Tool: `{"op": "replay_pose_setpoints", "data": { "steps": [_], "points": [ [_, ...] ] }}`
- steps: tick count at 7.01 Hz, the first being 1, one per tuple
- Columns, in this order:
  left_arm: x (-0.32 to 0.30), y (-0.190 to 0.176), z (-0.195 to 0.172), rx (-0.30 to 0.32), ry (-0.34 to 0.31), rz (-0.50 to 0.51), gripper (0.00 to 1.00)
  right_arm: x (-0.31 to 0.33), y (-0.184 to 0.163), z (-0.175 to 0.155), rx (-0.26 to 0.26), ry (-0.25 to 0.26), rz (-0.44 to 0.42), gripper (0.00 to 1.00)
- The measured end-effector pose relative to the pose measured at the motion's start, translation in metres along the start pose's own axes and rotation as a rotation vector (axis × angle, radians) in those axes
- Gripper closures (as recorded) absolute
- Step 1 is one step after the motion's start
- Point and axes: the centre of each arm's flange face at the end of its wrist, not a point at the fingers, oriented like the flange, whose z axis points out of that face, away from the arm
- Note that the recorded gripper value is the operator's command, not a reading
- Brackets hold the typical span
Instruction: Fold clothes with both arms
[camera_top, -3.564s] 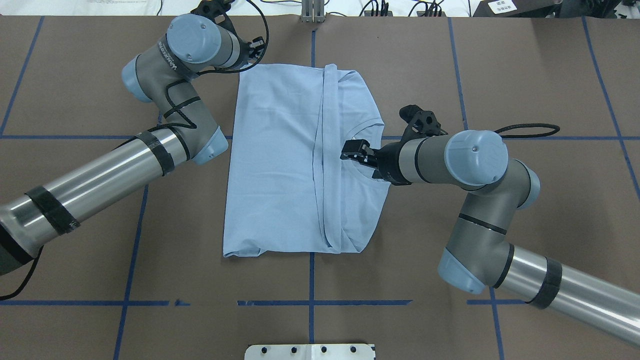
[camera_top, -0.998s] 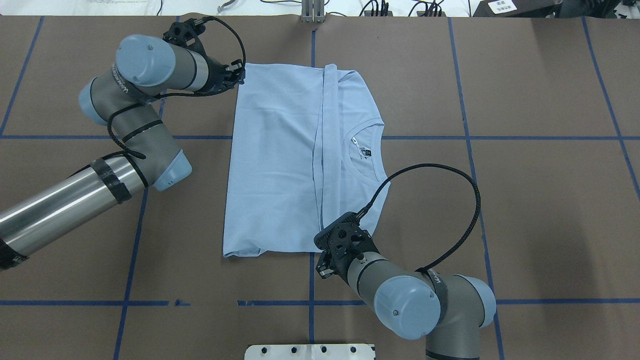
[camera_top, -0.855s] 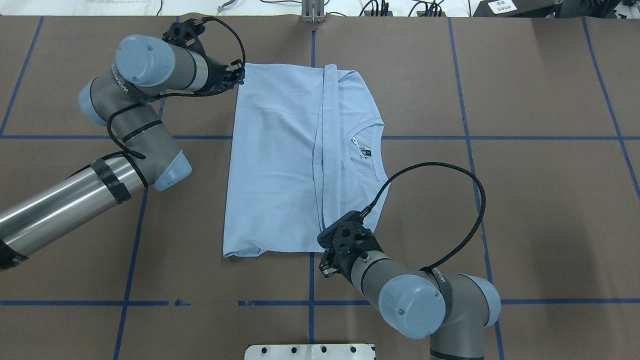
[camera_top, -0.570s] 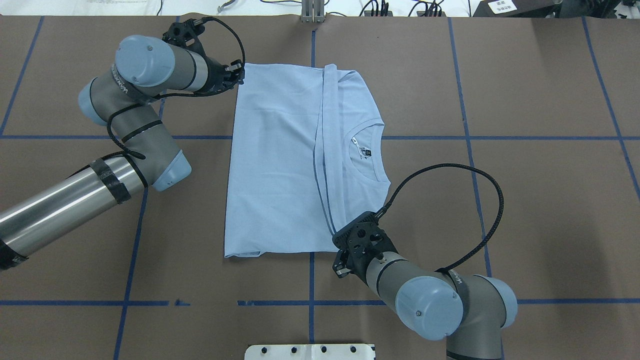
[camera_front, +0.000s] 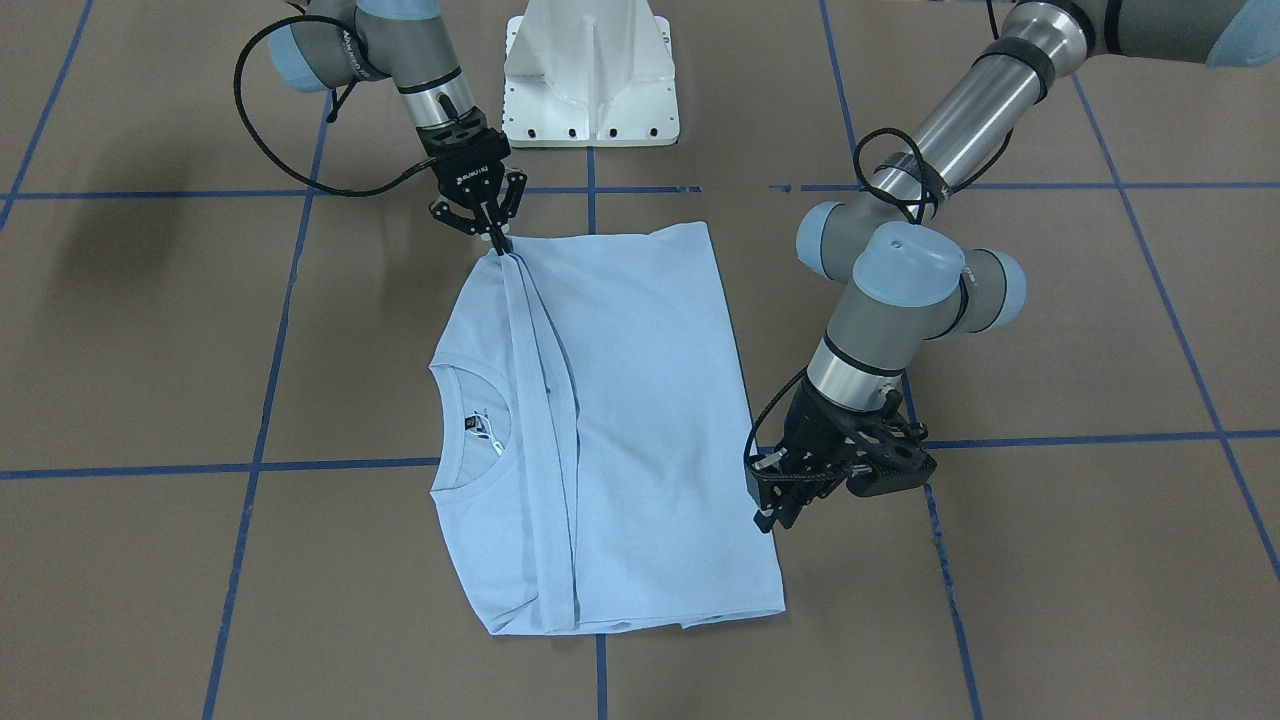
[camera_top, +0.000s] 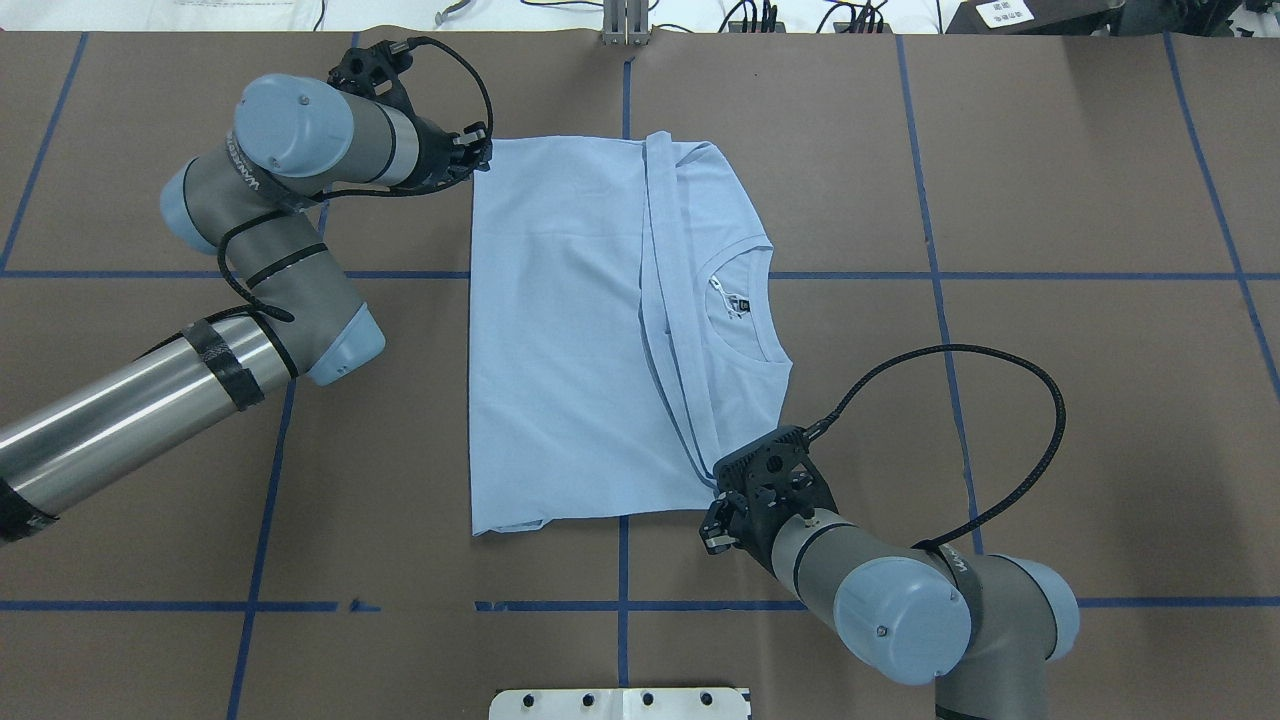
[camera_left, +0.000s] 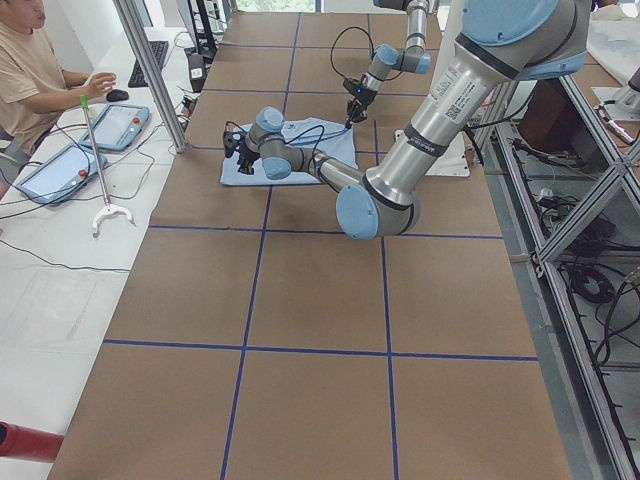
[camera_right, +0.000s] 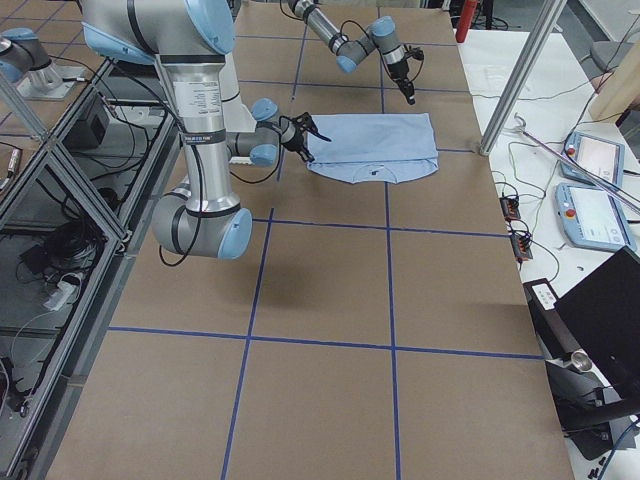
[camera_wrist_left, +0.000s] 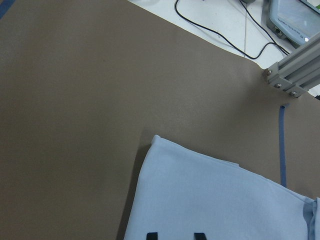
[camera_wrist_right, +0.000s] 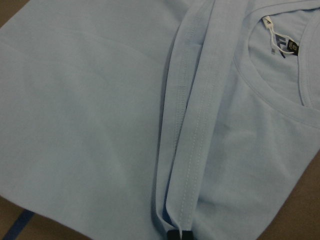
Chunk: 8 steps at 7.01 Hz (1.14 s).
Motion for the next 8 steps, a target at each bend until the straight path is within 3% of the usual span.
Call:
{"op": "replay_pose_setpoints", "data": {
  "steps": [4,6,8],
  "points": [
    [0.000,0.000,0.001,0.001,-0.002,0.002,0.64,0.055,0.022,-0.030,-0.055,0.022,0.013,0.76],
    [0.000,0.000,0.000,0.001,0.001,0.002,0.64,0.043,-0.005,-0.031,-0.019,0.003,0.040,0.76],
    [0.001,-0.001,-0.002,0.001,0.004,0.002,0.64,0.004,-0.047,-0.006,0.016,0.006,0.051,0.76]
  ]
}}
